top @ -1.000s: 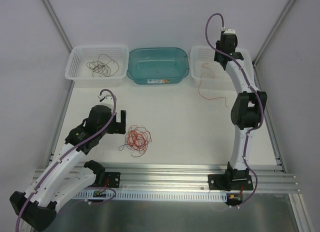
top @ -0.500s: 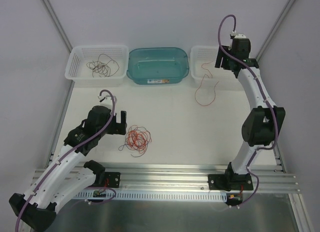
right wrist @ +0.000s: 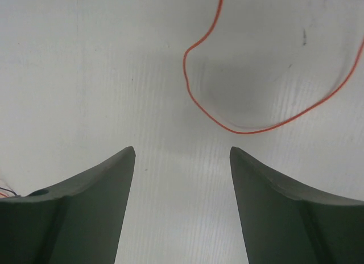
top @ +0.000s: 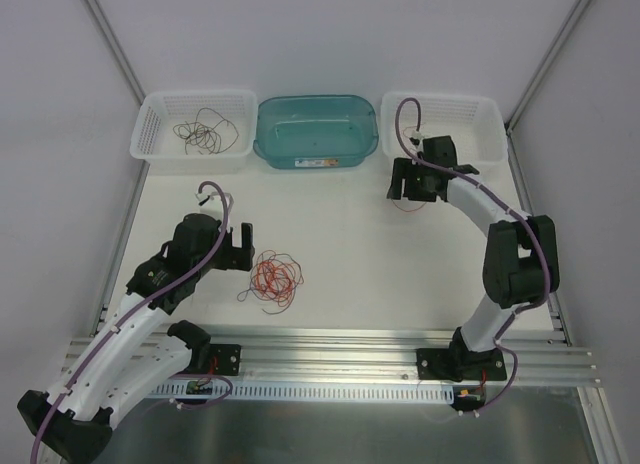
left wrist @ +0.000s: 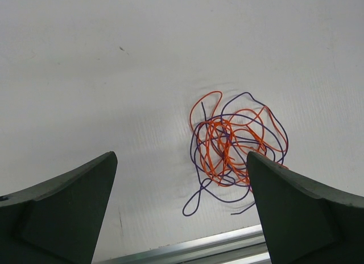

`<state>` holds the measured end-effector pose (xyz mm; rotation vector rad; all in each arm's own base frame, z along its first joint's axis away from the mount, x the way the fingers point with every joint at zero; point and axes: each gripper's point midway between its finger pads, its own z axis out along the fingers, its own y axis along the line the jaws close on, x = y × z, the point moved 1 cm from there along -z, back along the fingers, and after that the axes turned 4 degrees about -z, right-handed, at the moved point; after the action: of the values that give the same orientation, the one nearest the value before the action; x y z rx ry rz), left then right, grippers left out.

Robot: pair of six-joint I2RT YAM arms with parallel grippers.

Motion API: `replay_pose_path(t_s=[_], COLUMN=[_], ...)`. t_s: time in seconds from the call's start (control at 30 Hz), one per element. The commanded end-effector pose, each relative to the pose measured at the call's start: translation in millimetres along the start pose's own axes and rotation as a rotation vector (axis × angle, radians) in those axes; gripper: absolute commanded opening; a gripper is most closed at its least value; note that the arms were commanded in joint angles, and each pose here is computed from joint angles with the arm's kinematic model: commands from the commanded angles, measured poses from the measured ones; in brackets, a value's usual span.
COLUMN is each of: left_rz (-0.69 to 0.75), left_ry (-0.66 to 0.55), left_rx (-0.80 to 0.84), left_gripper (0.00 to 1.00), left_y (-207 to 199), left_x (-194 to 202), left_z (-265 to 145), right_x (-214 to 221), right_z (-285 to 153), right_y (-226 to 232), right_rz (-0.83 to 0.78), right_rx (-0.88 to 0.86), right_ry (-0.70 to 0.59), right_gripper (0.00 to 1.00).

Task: Untangle the cables

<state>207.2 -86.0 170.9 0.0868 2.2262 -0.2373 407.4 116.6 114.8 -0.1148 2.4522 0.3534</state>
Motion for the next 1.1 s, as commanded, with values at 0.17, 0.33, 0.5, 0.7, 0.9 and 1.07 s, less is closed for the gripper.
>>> replay_pose_path(t_s=[0.17, 0.33, 0.5, 0.7, 0.9, 1.07], left_rz=[0.011, 0.013, 0.012, 0.016, 0.014, 0.012], left_ry=[-0.034, -0.029, -0.023, -0.018, -0.017, -0.018], left_rx=[0.029, 0.025, 0.028, 0.035, 0.032, 0.034], left_gripper=[0.99, 0.99, 0.99, 0.99, 0.99, 0.99], left_y=[-3, -2, -3, -4, -3, -3], left_x=[-7, -7, -6, -6, -5, -5], left_z=[-2, -1, 0, 1, 2, 1], right_x=[-7, -8, -4, 5, 12, 7], right_z=[34, 55, 69, 80, 84, 74], right_y=[6, 7, 11, 13, 14, 16], right_rz=[-0.078, -0.054, -0.029, -0.013, 0.007, 0.003], right_rx=[-0.037, -0.051, -0.074, -0.079, -0.086, -0.091], right_ry=[-0.016, 0.01, 0.038, 0.06, 0.067, 0.045], right_gripper=[0.68, 0.65, 0.61, 0.53, 0.38, 0.2])
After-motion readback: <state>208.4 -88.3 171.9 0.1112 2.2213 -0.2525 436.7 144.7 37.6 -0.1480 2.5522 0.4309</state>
